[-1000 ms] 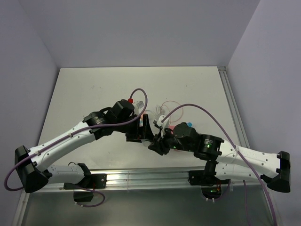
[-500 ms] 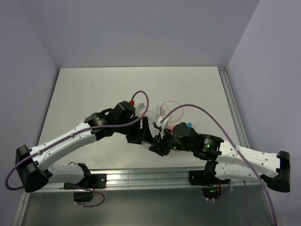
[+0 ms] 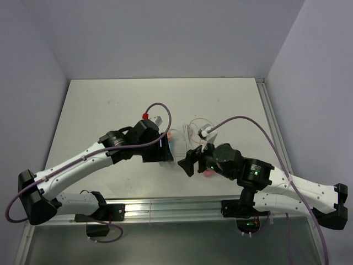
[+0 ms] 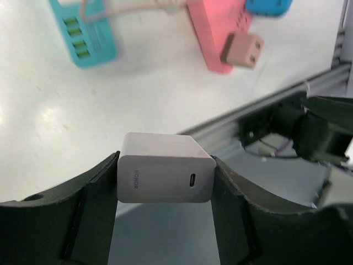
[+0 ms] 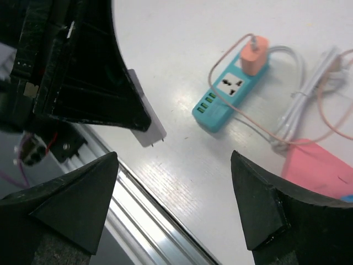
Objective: Insert the plug
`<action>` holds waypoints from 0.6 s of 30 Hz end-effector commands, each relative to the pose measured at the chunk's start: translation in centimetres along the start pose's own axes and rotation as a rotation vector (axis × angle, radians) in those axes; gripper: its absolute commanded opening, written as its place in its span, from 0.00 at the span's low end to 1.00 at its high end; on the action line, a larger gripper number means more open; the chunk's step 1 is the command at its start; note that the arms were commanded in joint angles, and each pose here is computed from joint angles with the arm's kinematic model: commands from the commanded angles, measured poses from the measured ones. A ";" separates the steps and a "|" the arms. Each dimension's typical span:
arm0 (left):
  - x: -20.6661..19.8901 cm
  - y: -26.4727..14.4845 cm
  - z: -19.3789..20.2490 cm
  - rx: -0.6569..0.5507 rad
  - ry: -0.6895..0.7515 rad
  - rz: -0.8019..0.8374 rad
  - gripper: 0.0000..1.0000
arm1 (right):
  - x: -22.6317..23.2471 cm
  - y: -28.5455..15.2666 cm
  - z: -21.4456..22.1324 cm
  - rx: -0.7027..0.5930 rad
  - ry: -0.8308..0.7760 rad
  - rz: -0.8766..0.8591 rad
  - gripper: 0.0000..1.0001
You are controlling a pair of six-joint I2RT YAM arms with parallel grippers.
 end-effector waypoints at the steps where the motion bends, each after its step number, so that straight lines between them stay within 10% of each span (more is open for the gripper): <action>1: -1.1 -0.4 -2.9 -0.205 0.036 -0.019 0.00 | -1.7 -1.4 -1.2 -0.107 0.142 0.183 0.89; 18: -3.6 8.4 -7.6 -0.425 0.135 -0.001 0.00 | -3.5 -3.5 0.5 -0.186 0.296 0.257 0.89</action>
Point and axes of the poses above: each gripper's point midway between its finger pads, its own y axis out along the fingers, its own x axis along the line the jaws close on, z = x × y, the point moved 8 cm from there along -y, back along the fingers, and after that the axes turned 3 degrees about -y, right-handed, at the moved point
